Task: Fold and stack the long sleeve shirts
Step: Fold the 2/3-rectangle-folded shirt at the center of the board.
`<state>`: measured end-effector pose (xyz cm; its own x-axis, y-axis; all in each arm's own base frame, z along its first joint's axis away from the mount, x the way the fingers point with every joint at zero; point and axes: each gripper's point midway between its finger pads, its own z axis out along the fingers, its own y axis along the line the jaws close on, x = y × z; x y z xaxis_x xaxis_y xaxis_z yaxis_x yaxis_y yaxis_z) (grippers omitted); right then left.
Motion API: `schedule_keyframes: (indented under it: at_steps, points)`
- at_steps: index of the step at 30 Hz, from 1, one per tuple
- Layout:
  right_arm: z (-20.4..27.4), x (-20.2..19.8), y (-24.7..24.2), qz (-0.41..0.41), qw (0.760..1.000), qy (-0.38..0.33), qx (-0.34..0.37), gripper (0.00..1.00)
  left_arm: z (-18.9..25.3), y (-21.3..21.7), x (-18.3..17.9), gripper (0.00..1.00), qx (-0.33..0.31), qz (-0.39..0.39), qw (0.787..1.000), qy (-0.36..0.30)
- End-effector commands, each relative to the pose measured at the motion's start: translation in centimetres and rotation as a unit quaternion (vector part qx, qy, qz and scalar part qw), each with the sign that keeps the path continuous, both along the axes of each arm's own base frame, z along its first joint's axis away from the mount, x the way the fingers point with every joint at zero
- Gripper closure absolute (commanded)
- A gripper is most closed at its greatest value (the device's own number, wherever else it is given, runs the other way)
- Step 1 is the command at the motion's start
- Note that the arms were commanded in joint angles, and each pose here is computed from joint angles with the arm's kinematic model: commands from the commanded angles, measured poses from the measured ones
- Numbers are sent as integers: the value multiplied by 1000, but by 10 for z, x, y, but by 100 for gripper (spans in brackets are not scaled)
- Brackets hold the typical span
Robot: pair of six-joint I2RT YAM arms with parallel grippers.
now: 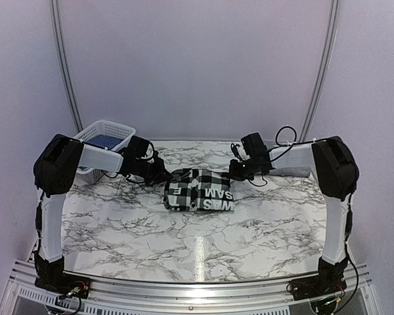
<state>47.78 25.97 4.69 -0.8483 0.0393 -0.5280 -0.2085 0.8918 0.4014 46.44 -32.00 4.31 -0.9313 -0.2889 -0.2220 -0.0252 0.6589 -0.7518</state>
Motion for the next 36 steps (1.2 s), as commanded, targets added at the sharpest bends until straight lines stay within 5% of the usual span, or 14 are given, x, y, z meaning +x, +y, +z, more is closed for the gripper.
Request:
schedule_keyframes:
  at_steps: [1,14,16,20,22,27,31,36]
  points:
    - [40,-11,-5,-6,999,-32,12,100,45,3,-8,100,-26,8,999,-47]
    - [33,43,-21,-33,999,-42,-10,100,46,18,47,100,-9,23,998,-66]
    - [31,53,-22,-32,999,-43,-3,94,43,19,59,82,-6,17,997,-72]
    - [55,64,-15,-20,998,-64,5,59,51,25,65,43,1,20,996,-88]
    - [71,63,-13,-16,997,-79,6,53,67,31,61,27,8,24,994,-104]
    - [100,46,11,10,995,-102,10,54,78,43,27,28,15,26,994,-110]
    - [121,25,57,59,989,-130,34,57,70,51,-6,43,13,20,994,-105]
    - [129,26,118,119,977,-165,71,63,59,34,-25,48,2,-16,994,-104]
